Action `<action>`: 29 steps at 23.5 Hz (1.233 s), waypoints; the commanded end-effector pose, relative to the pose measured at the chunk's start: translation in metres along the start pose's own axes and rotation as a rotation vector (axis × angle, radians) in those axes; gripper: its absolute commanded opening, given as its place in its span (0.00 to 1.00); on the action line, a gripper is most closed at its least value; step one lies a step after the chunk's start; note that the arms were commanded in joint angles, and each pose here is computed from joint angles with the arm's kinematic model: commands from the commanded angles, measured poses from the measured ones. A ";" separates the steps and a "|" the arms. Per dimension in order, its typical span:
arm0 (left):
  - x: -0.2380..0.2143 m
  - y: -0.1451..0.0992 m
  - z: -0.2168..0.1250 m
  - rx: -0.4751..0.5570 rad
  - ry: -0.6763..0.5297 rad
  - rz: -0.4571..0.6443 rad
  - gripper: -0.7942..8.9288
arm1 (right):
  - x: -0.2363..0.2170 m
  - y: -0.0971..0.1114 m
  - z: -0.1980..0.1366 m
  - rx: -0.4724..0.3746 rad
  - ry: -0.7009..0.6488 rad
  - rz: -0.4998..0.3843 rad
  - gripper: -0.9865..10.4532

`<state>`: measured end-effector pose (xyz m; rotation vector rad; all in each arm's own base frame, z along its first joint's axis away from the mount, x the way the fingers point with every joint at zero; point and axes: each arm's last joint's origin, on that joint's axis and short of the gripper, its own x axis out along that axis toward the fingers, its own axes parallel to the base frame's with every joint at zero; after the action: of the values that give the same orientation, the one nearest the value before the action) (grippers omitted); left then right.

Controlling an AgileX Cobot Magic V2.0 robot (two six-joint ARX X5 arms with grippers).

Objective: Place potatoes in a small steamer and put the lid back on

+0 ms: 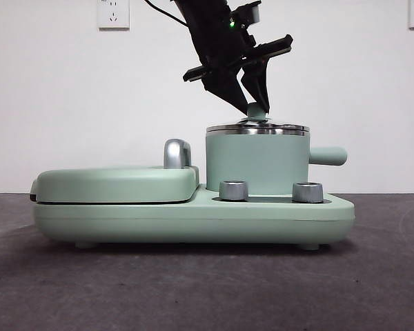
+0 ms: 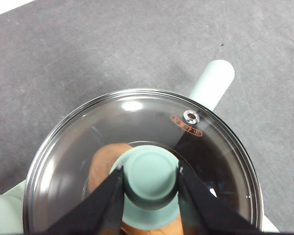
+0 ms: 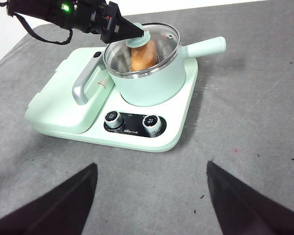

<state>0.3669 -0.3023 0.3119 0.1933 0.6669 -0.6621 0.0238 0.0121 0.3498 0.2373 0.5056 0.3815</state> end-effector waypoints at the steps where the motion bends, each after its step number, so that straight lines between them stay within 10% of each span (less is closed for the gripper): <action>1: 0.016 -0.002 -0.004 0.012 0.016 -0.003 0.09 | -0.001 0.001 0.002 0.010 -0.011 0.011 0.39; 29: -0.013 -0.007 0.019 0.031 0.008 0.066 0.54 | -0.001 0.001 0.002 0.010 -0.012 0.009 0.39</action>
<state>0.3651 -0.3007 0.3310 0.2440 0.6859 -0.5972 0.0238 0.0121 0.3498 0.2402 0.5061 0.3804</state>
